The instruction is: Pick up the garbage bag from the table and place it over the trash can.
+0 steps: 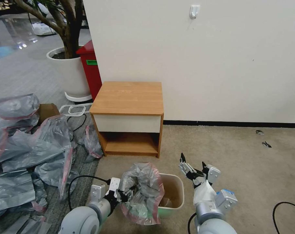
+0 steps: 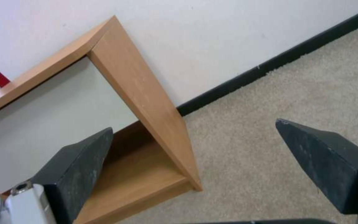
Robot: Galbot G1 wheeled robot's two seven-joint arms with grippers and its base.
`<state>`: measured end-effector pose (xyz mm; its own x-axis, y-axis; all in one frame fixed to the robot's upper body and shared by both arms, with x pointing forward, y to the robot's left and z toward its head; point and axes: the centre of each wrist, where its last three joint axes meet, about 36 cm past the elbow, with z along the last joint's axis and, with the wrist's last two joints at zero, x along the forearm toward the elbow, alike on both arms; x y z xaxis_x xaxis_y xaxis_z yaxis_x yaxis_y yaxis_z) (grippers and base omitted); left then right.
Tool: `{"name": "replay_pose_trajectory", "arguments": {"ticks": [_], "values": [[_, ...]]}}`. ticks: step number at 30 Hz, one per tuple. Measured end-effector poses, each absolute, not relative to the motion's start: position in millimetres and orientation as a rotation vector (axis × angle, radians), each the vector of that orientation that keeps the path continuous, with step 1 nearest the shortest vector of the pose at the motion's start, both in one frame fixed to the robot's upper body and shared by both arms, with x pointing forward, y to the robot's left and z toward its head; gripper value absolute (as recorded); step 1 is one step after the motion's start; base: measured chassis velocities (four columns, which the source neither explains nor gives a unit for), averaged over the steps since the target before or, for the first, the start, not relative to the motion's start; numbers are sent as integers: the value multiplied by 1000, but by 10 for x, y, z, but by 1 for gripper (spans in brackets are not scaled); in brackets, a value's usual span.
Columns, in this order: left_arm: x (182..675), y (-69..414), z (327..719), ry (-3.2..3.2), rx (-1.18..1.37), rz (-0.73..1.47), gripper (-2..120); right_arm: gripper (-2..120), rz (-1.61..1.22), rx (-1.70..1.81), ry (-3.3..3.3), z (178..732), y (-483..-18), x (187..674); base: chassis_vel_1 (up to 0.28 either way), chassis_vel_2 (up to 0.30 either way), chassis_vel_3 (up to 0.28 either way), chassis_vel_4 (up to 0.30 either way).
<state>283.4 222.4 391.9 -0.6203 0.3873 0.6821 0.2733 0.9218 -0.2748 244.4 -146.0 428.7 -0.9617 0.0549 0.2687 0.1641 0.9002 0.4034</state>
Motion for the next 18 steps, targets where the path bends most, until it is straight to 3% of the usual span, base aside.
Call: {"name": "replay_pose_trajectory", "arguments": {"ticks": [5, 12, 18], "values": [[2824, 2236, 3928, -2282, -444, 168, 7, 100, -632, -158, -2817, 4290, -1449, 2455, 0, 0, 0, 0], [2815, 2239, 3958, -2302, -395, 157, 5, 100, -649, -116, -2818, 4304, -1432, 2448, 0, 0, 0, 0], [2729, 2258, 4039, -2525, -363, 113, 5, 100, -796, 218, -2761, 4534, -1411, 2347, 0, 0, 0, 0]]}}
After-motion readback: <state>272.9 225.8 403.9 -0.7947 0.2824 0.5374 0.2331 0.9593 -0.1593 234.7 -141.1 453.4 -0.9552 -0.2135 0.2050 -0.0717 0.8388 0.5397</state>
